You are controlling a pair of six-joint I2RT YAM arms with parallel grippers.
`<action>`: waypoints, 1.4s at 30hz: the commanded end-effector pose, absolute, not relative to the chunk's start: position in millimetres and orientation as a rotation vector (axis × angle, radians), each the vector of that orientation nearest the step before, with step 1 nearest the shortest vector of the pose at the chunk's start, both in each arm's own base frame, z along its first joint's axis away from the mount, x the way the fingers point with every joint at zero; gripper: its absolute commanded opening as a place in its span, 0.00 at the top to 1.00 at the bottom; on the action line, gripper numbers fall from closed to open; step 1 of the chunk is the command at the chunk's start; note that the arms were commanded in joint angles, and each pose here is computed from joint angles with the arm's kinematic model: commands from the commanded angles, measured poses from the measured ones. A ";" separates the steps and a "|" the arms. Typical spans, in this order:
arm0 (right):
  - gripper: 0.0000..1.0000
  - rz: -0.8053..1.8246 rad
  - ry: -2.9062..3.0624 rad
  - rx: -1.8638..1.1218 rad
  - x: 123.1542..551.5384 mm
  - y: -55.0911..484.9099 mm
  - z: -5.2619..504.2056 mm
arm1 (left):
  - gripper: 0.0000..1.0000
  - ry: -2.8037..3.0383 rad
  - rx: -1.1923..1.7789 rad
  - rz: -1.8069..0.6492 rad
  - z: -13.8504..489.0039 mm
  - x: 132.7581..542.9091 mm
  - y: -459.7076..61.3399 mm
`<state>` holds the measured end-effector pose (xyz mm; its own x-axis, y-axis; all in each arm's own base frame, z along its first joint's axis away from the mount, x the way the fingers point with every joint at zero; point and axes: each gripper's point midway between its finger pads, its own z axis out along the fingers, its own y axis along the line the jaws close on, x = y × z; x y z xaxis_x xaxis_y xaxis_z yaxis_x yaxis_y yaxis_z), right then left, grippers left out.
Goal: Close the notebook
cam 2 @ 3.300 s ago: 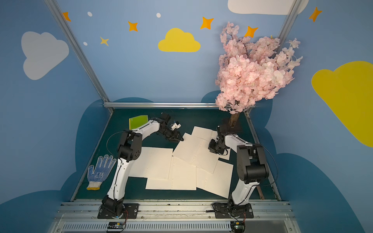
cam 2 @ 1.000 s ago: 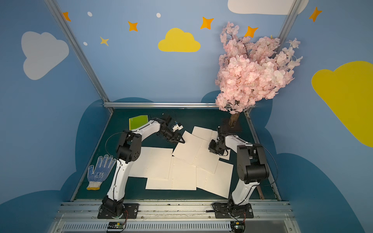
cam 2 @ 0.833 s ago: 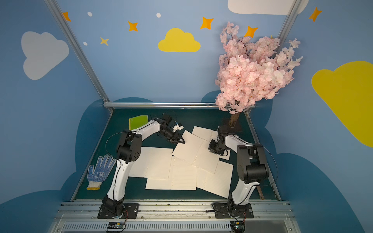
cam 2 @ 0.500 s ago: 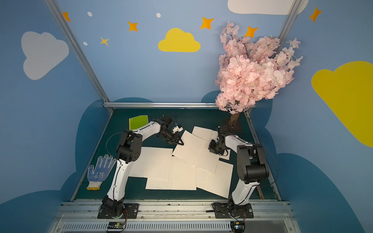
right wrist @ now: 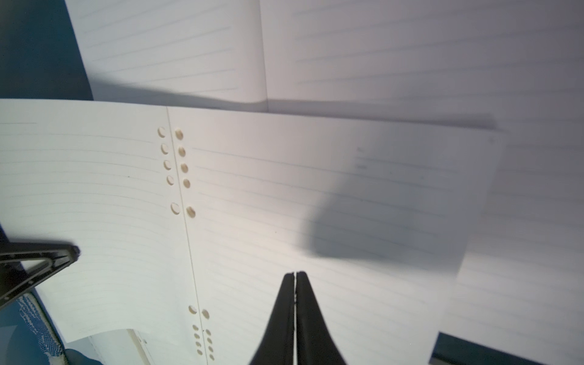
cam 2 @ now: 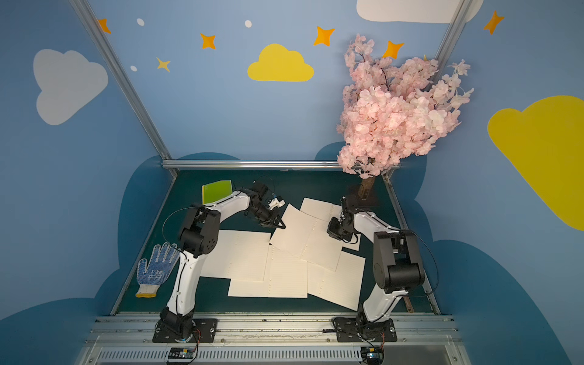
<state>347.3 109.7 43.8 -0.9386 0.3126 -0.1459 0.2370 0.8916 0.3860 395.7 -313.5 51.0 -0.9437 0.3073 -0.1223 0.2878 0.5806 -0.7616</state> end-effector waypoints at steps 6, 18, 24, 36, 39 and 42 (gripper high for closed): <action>0.91 0.520 2.852 0.376 343.2 108.7 56.2 | 0.97 -2.871 -0.493 1.296 79.3 400.5 -284.9; 0.90 0.560 2.853 0.339 348.7 117.9 61.3 | 0.97 -2.965 -0.429 1.142 88.7 393.6 -239.0; 0.90 0.573 2.859 0.320 349.9 123.1 60.3 | 0.97 -2.995 -0.400 1.110 97.0 391.3 -221.1; 0.90 0.595 2.862 0.306 350.7 128.6 59.0 | 0.84 -2.986 -0.413 1.215 120.1 391.7 -226.9; 0.90 0.595 2.861 0.305 350.7 128.3 59.5 | 0.80 -2.974 -0.428 1.256 125.5 391.1 -232.6; 0.90 0.593 2.860 0.305 350.8 128.2 60.3 | 0.76 -2.961 -0.437 1.306 131.9 391.3 -238.3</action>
<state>346.8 124.4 55.2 -0.9542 0.2616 -0.1452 0.1837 0.8952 0.4060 392.9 -229.4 110.0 -0.9661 0.1886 -0.1761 0.2579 0.6920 -0.6742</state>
